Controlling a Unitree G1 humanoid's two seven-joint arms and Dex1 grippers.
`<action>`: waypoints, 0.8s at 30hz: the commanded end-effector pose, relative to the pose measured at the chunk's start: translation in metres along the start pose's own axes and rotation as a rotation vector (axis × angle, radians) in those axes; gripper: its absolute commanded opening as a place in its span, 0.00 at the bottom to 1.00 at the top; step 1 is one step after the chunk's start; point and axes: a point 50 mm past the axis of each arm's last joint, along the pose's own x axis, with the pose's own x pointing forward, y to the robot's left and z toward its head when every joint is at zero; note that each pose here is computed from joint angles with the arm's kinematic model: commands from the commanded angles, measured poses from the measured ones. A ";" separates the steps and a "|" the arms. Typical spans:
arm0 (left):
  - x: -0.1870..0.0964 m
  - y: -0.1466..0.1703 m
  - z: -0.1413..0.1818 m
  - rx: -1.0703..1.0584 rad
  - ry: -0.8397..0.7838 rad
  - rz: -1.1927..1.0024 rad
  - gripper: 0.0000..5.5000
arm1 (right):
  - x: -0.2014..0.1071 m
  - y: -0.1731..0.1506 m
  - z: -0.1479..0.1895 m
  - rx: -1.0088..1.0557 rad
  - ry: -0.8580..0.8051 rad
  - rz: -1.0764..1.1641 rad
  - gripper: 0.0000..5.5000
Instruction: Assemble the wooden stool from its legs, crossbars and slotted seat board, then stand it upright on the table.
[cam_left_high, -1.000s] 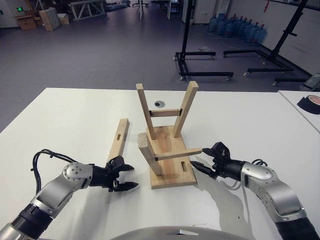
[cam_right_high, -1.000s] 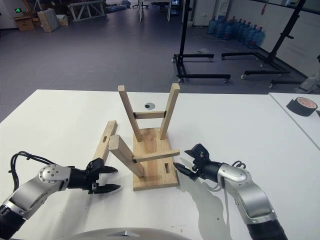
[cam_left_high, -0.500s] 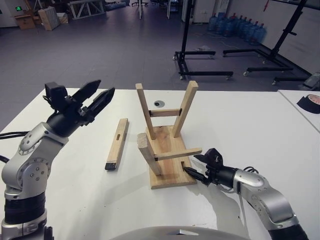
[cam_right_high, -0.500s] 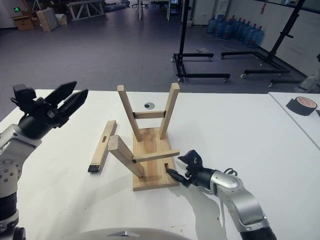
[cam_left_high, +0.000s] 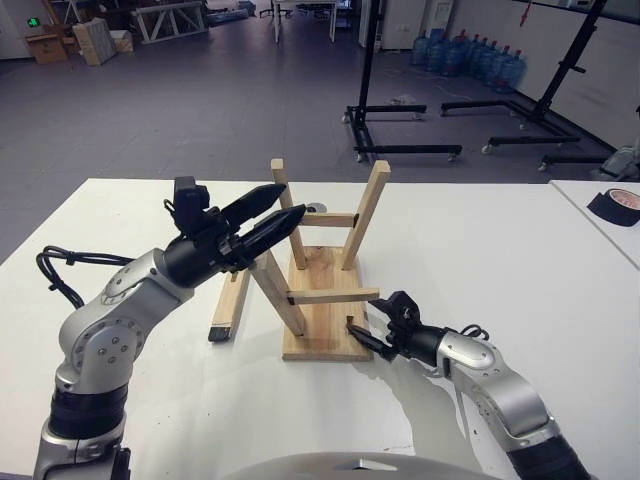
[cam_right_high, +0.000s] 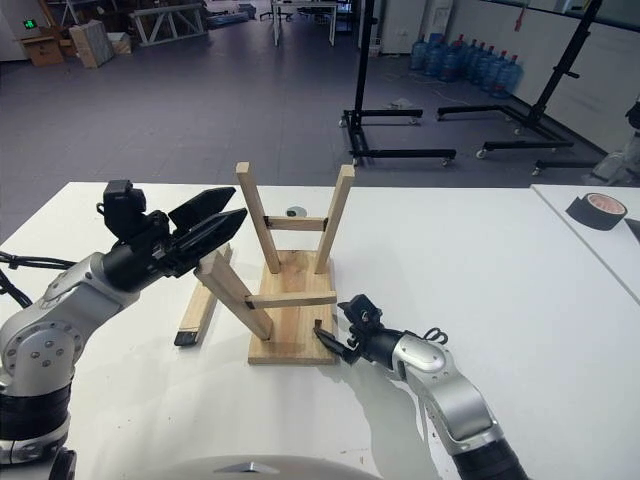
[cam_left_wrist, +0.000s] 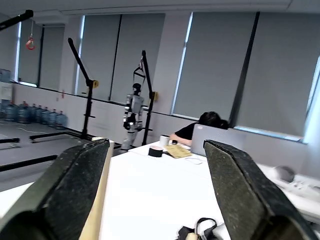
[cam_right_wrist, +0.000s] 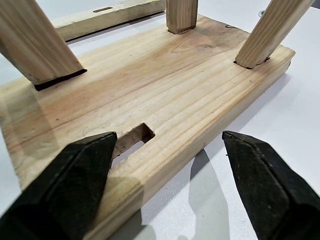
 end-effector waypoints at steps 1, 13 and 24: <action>-0.017 0.005 -0.066 -0.075 0.348 0.060 0.63 | 0.001 0.008 -0.030 0.049 0.154 0.030 0.71; -0.017 0.001 -0.027 -0.020 0.034 0.025 0.63 | -0.001 -0.010 -0.016 0.038 0.095 -0.047 0.71; -0.045 0.026 0.026 -0.065 -0.304 0.271 0.63 | -0.002 -0.013 -0.014 0.049 0.067 -0.071 0.71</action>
